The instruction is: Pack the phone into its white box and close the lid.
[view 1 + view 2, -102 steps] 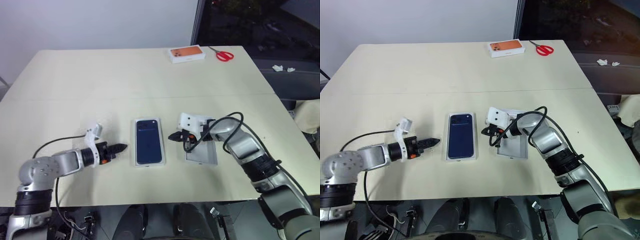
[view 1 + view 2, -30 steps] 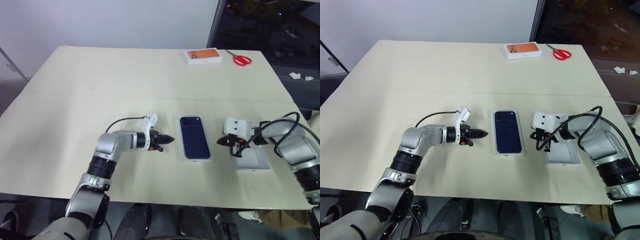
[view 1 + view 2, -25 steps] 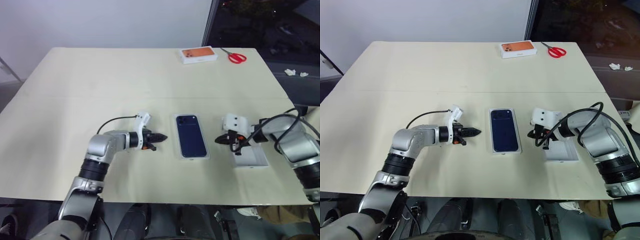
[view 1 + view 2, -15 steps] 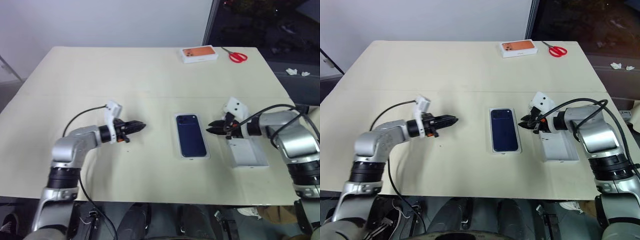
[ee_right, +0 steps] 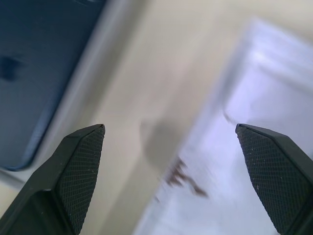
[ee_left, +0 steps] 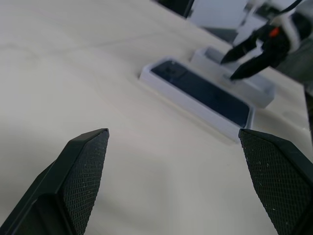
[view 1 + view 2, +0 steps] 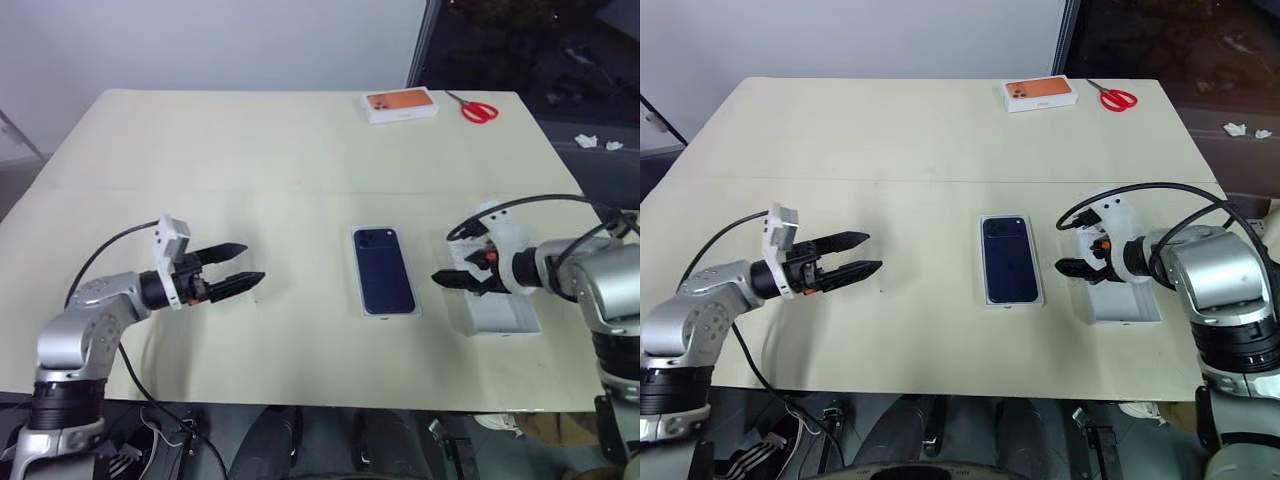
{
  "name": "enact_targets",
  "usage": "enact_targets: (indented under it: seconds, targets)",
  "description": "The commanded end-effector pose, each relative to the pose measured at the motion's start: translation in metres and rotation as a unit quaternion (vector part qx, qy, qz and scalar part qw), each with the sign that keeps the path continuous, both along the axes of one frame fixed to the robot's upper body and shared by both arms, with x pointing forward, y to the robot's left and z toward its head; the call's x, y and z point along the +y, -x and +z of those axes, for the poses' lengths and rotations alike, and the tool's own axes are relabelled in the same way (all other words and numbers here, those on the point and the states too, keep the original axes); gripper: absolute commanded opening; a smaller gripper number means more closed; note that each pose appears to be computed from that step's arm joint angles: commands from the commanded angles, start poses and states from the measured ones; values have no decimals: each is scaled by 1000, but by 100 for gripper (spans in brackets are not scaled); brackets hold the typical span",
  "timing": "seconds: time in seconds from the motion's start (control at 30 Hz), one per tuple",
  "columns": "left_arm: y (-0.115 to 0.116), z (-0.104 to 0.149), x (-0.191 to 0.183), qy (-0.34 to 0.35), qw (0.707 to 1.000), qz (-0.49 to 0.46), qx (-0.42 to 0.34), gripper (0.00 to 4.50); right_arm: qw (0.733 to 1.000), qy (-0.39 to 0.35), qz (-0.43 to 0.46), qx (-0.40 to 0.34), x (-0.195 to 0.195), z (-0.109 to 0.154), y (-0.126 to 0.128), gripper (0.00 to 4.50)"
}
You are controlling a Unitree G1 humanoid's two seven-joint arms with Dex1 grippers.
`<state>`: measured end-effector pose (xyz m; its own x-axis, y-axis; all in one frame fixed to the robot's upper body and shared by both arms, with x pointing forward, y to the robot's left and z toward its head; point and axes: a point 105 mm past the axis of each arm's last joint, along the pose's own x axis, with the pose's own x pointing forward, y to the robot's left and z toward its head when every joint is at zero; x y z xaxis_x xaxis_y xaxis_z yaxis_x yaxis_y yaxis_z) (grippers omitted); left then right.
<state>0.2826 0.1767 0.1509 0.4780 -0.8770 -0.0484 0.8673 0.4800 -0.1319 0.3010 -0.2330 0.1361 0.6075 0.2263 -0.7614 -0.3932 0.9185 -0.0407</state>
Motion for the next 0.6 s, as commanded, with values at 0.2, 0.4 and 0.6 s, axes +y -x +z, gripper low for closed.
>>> enact_targets:
  seconds: [0.2, 0.4, 0.6]
  targets:
    - [17, 7, -6, -29, 997, -25, -70, 446, 999, -23, 20, 33, 4, -1, 12, 448]
    - [29, 5, -12, -37, 993, -60, -90, 446, 998, -45, -6, 53, -1, -1, 12, 448]
    - [29, 3, -12, -45, 992, -59, -100, 446, 995, -62, -42, 62, -3, 3, 11, 448]
